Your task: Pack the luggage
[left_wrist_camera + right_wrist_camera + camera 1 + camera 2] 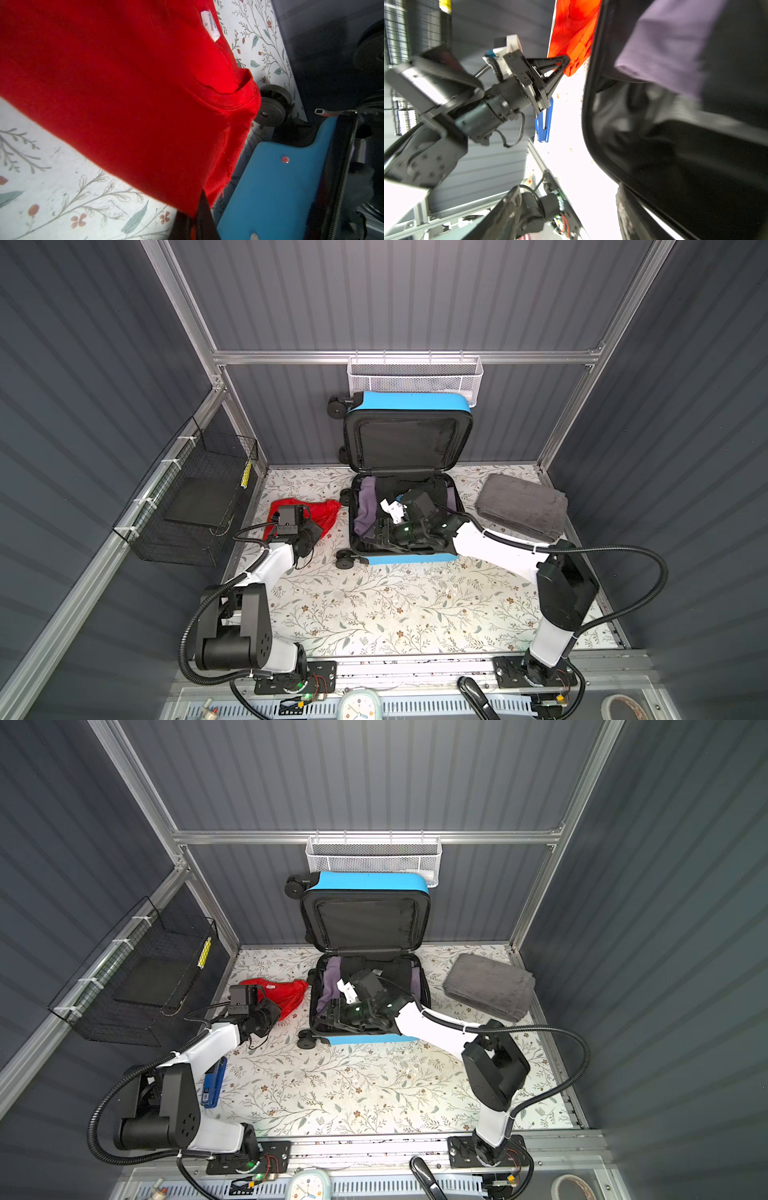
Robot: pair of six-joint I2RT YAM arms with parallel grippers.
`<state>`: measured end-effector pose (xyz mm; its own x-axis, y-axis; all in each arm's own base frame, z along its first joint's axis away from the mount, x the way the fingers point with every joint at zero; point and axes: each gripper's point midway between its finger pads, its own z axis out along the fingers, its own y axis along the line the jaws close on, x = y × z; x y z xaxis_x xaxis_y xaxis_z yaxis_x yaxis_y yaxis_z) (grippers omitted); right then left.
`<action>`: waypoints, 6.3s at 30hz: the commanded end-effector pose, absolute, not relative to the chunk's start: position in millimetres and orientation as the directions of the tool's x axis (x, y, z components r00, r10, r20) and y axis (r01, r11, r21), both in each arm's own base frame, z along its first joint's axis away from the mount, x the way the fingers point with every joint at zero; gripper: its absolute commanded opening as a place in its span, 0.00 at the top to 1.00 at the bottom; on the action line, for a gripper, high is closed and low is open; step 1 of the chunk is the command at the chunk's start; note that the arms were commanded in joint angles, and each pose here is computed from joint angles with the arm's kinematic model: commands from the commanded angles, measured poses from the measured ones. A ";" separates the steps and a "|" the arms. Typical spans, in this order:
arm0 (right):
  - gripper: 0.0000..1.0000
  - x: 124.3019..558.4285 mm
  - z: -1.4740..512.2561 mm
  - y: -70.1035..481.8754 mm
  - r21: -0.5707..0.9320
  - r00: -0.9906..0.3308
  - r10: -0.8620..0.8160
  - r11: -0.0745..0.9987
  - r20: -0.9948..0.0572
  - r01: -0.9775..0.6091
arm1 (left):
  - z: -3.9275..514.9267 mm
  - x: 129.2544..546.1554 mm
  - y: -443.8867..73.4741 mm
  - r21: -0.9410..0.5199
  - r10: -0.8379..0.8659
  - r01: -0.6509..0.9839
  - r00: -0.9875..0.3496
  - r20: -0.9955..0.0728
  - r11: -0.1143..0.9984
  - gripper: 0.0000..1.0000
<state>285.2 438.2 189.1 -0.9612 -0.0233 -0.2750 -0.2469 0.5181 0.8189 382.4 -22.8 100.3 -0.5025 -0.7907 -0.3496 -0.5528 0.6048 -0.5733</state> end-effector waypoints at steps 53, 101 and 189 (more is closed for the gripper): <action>0.10 335.2 148.0 542.5 0.835 -0.996 0.069 0.550 -0.050 -0.004 | 205.3 344.5 -50.2 -0.832 -0.848 -0.318 -0.441 -0.295 0.455 1.00; 1.00 351.4 337.1 487.6 0.926 -0.958 -0.034 0.247 -0.285 -0.284 | 300.6 344.7 -96.0 -0.864 -0.678 0.065 -0.592 -0.436 0.499 0.00; 1.00 378.0 339.2 243.5 0.925 -0.888 0.273 0.197 -0.370 -0.325 | 306.8 398.2 -232.3 -0.947 -0.604 0.253 -0.792 -0.085 -0.199 1.00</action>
